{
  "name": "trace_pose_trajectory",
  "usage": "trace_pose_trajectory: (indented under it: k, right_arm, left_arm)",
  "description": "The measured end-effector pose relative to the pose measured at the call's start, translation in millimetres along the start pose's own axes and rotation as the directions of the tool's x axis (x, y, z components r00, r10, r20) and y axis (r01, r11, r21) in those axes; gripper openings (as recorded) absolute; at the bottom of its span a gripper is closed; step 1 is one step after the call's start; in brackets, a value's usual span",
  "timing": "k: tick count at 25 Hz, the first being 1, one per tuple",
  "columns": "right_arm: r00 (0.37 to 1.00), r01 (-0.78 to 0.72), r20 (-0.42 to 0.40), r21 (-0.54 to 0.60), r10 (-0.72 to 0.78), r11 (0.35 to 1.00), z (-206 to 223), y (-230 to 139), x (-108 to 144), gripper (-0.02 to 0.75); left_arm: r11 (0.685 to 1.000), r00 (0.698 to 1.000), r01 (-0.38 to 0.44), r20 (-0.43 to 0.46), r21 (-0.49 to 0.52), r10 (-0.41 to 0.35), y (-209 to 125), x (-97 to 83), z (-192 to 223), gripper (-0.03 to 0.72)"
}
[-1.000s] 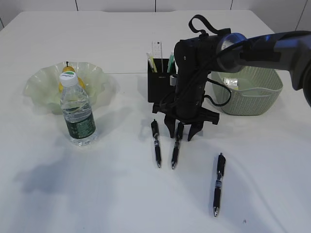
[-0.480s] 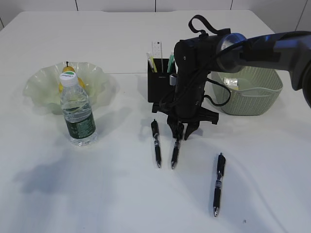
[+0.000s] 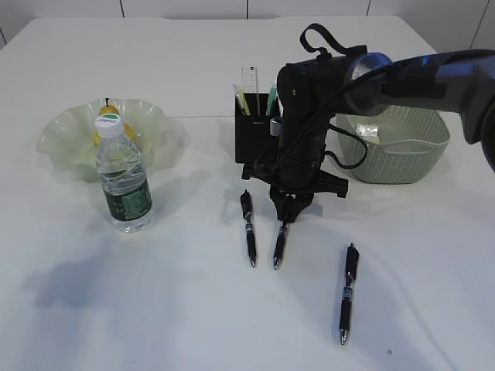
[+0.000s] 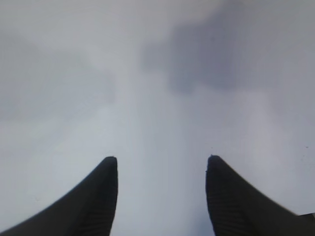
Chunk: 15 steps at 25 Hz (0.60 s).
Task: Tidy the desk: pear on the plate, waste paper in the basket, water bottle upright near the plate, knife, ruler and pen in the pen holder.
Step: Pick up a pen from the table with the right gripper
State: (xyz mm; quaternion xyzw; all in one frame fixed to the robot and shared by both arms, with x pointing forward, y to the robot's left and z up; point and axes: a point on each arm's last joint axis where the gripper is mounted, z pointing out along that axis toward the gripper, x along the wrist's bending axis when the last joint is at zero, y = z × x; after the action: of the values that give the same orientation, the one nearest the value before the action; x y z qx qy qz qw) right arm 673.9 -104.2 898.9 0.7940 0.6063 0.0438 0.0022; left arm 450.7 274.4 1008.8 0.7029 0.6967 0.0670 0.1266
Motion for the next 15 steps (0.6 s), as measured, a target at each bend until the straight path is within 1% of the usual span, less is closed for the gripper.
trace_pose_trajectory:
  k: [5,9,15]
  right_arm:
    - [0.999,0.034,0.001,0.004,-0.034,0.999,-0.5,-0.2,0.0,0.093]
    - [0.993,0.115,0.014,0.031,-0.115,0.993,-3.3,-2.7,-1.6,0.093]
    - [0.966,0.254,0.031,0.083,-0.258,0.964,-12.6,-7.6,-5.3,0.093]
  left_arm:
    - [1.000,1.000,0.000,0.000,0.000,0.000,0.0,0.0,0.0,0.401]
    - [1.000,1.000,0.000,0.000,0.000,0.000,0.0,0.0,0.0,0.401]
    - [1.000,1.000,0.000,0.000,0.004,0.000,-0.4,0.0,0.0,0.401]
